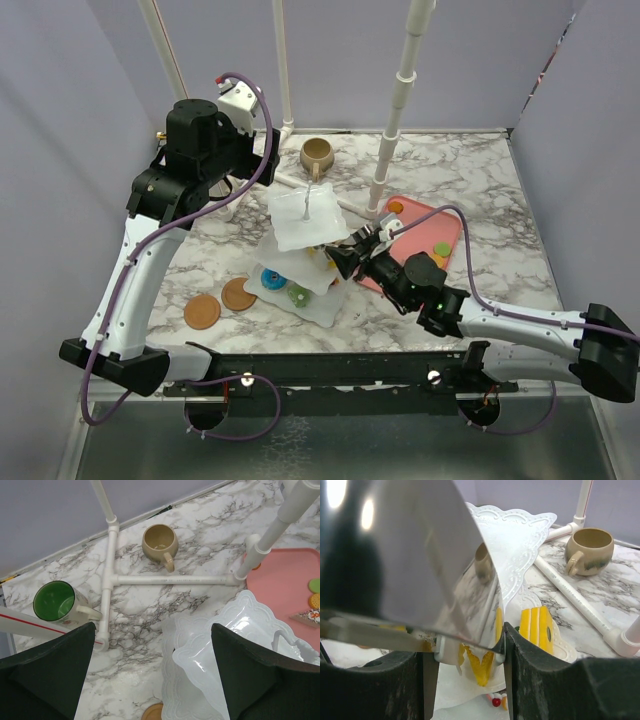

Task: Serve the afternoon tea
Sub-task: Place the desert on the desert table, then pick up the desert from the tray, then adjust the desert table at the center of the board.

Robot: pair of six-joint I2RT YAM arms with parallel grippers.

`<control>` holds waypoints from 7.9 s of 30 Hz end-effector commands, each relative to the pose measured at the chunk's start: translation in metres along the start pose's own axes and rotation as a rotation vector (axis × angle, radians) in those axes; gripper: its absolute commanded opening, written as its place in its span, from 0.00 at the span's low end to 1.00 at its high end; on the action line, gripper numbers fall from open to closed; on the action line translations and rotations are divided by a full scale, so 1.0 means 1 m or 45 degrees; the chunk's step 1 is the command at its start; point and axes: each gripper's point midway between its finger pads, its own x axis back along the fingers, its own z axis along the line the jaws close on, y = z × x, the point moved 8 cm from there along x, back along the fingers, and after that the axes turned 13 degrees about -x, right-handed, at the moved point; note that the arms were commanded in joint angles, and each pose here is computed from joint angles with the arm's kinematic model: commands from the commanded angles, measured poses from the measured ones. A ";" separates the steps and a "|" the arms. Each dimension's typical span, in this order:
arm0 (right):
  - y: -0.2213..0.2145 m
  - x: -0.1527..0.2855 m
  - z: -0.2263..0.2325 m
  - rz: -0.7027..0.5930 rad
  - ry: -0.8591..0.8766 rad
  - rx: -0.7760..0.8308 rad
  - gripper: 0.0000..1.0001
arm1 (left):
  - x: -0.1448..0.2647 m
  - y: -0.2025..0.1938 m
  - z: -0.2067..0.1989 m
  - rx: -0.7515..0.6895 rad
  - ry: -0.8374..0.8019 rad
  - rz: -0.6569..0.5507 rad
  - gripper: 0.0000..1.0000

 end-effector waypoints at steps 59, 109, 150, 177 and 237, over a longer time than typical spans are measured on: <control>0.000 0.071 -0.124 -0.057 -0.864 -0.015 0.57 | 0.017 0.014 0.005 -0.019 0.011 -0.058 0.99; -0.028 0.039 -0.180 0.326 -0.990 0.091 0.51 | 0.025 0.014 0.001 -0.029 -0.020 -0.082 0.99; -0.016 -0.010 -0.185 0.219 -1.091 -0.062 0.41 | 0.024 0.010 0.002 -0.037 -0.004 -0.070 0.99; -0.039 0.046 -0.159 0.285 -1.008 -0.103 0.55 | 0.010 -0.001 -0.012 -0.093 -0.194 -0.040 0.99; -0.001 0.063 -0.139 0.105 -0.949 -0.149 0.16 | -0.058 -0.053 -0.071 -0.329 -1.054 -0.220 0.47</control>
